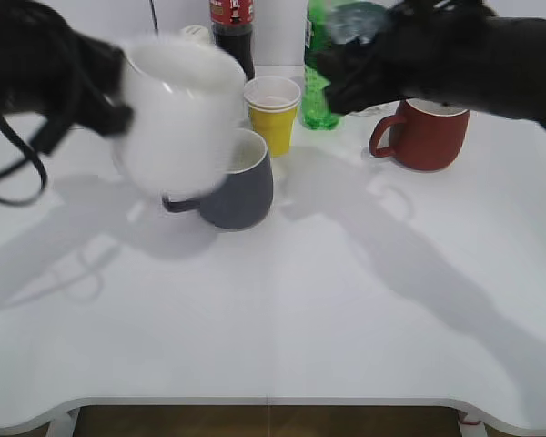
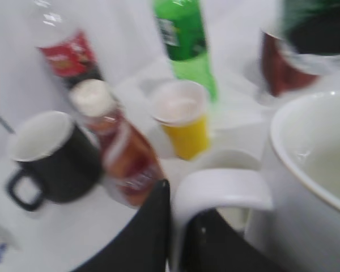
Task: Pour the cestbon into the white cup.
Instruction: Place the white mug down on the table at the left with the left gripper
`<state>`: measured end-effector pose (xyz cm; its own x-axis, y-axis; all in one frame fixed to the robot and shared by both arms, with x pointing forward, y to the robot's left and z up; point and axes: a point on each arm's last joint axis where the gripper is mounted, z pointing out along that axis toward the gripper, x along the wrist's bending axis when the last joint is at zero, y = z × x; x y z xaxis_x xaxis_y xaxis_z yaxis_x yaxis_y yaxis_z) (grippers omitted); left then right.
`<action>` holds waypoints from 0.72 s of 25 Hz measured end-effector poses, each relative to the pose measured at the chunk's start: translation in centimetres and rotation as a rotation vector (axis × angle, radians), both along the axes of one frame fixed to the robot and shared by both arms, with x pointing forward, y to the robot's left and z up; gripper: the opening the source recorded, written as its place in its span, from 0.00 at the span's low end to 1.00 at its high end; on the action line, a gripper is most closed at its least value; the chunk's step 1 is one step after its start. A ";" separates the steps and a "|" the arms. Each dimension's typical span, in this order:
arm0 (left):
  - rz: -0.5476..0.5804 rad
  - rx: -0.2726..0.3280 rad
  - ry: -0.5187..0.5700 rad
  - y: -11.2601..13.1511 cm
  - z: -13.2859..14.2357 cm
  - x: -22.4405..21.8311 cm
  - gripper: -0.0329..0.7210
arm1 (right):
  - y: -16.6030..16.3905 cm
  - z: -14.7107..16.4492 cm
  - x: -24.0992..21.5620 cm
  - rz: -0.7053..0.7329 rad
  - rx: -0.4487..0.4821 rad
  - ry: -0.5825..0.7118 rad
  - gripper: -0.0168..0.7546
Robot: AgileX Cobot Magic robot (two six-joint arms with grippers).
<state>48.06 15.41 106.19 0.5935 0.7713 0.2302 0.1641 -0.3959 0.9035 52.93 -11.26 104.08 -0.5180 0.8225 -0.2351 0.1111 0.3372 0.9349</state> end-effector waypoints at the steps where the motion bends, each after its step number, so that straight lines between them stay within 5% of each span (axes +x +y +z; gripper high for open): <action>1: 0.019 -0.020 -0.025 0.6 0.2 0.4 0.09 | -0.7 -0.1 0.4 -0.018 0.021 0.018 0.62; 9: 0.260 -0.248 -0.199 7.5 -1.3 2.8 0.09 | -4.9 -2.4 1.0 -0.064 0.230 0.126 0.62; 18: 0.327 -0.304 -0.168 9.1 -9.1 6.3 0.09 | -4.9 -6.5 0.1 -0.044 0.222 0.231 0.62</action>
<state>54.34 24.53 97.11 0.2821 0.9587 0.0366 0.0782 -0.0610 0.9951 53.04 -16.20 97.59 -0.4997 0.8632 0.0724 0.3391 0.1181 0.9333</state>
